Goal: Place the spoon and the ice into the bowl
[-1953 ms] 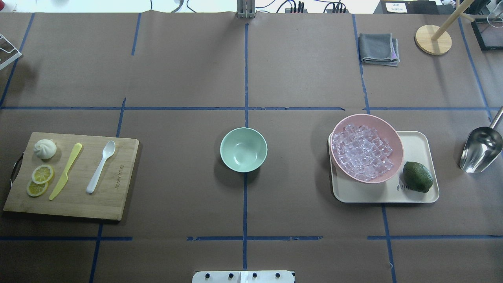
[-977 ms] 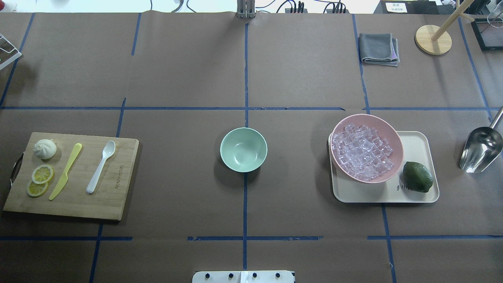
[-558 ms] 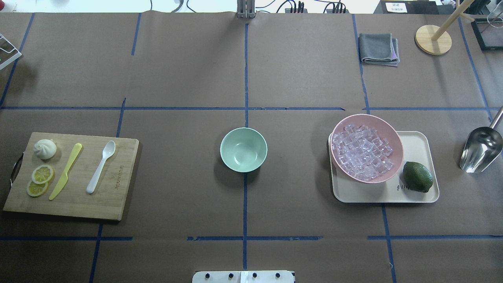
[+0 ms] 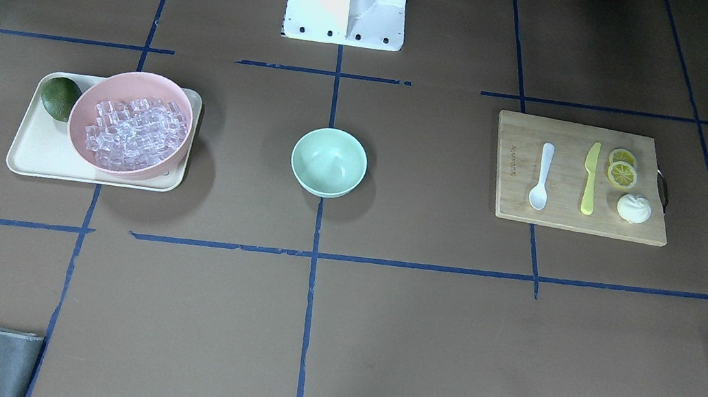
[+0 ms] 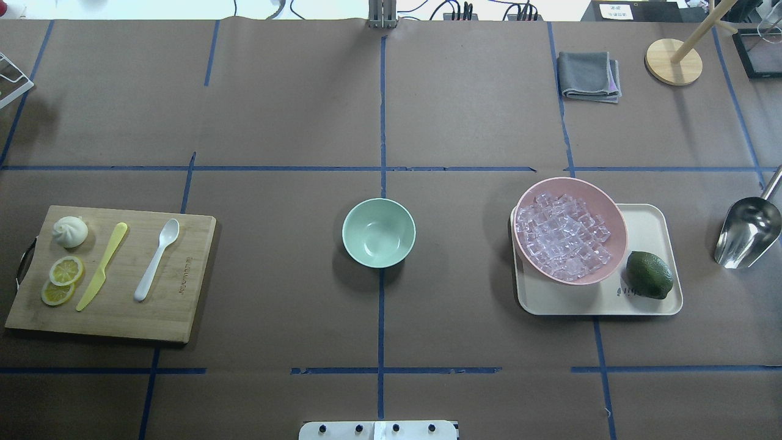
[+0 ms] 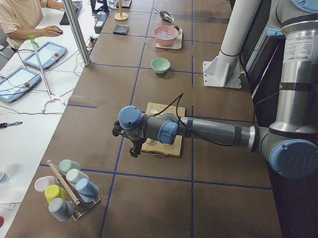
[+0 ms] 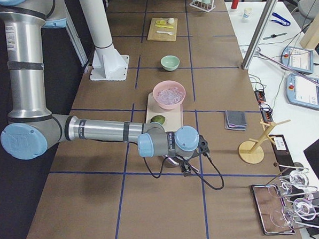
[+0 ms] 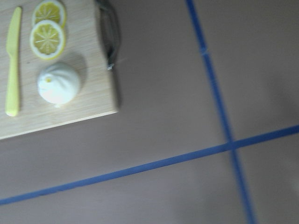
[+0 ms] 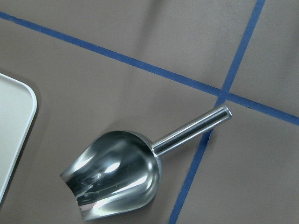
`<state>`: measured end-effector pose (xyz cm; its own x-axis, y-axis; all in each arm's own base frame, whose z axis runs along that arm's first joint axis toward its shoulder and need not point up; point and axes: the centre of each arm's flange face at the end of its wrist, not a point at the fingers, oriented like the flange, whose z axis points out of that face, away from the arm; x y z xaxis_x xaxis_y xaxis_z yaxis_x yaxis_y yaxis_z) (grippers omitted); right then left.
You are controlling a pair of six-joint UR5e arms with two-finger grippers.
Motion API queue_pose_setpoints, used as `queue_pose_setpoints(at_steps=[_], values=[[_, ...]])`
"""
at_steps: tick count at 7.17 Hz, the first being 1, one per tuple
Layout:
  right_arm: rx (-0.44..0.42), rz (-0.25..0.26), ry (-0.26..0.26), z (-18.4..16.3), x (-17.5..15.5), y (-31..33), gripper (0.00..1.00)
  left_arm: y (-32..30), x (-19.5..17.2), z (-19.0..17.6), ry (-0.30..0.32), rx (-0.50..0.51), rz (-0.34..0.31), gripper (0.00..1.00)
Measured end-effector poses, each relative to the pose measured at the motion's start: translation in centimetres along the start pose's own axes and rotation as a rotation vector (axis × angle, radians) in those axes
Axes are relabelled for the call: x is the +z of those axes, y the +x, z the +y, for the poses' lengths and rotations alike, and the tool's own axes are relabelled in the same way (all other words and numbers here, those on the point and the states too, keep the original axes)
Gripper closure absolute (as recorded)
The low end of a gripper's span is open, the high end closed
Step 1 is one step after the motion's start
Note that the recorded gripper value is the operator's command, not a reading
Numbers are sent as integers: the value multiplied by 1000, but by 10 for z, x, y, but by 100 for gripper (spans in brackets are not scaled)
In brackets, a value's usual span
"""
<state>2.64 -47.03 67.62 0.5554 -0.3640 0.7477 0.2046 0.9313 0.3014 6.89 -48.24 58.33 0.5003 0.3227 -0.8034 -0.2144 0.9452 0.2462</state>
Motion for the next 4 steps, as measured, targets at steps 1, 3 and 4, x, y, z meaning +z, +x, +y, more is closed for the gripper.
queue_pose_setpoints(at_steps=[1, 3, 4], values=[[-4, -2, 3, 0, 0, -1, 0, 41, 23, -11, 19, -1, 6, 0], [-10, -6, 5, 1, 0, -1, 0, 126, 77, -23, 54, -30, -27, 3], [-9, -7, 6, 1, -1, -2, 0, 169, 104, -22, 66, -31, -53, 7]])
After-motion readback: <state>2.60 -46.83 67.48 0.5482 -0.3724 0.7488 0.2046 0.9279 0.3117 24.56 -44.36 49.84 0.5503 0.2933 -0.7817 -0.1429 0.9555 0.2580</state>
